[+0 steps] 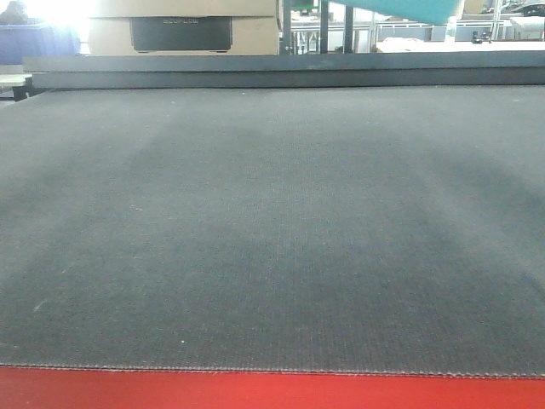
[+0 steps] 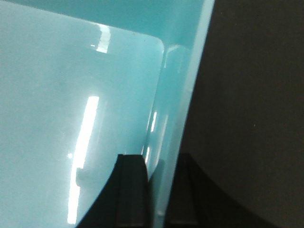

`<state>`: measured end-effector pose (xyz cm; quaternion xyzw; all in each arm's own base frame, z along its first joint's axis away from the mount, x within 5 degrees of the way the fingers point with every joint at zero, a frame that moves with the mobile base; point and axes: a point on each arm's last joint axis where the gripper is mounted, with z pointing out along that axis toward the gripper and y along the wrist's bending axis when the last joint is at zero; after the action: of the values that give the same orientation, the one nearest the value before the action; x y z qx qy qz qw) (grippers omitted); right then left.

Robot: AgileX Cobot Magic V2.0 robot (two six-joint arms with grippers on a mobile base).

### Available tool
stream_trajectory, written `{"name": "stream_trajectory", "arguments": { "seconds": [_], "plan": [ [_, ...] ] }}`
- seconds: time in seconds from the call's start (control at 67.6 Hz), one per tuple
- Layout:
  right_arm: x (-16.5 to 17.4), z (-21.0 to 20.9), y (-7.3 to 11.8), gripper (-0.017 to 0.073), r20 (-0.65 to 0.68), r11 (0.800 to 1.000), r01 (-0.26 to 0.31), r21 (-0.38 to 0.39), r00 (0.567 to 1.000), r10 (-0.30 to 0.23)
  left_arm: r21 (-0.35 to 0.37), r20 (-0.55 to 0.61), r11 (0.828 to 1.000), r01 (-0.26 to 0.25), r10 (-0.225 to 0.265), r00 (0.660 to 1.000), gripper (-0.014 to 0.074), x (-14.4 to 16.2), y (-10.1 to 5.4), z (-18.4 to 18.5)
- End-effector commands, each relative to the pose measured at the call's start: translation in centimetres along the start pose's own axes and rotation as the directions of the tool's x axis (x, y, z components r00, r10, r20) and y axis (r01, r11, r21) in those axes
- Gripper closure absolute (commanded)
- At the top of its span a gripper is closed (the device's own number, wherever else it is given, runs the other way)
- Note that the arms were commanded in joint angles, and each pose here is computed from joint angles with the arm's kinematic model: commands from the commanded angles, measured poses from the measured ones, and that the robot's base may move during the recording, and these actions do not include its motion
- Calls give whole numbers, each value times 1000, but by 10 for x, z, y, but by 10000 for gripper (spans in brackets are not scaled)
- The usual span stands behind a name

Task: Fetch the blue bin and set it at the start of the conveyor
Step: 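Lower the bin with both grippers onto the near end of the belt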

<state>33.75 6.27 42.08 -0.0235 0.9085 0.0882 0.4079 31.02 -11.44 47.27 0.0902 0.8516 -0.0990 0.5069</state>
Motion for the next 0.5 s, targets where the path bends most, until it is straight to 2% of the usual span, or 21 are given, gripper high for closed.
{"name": "stream_trajectory", "arguments": {
  "seconds": [0.0,0.252,0.488],
  "plan": [
    [0,-7,-4,711,-8,997,58,44,998,-57,48,-57,998,44,-42,998,705,5,-8,3],
    [13,9,-8,711,-119,995,68,66,991,-60,5,-248,999,37,-34,968,705,42,-4,55],
    [41,59,-14,711,-223,995,70,73,973,-52,-35,-388,999,36,-47,920,705,81,5,105]
  ]
}}
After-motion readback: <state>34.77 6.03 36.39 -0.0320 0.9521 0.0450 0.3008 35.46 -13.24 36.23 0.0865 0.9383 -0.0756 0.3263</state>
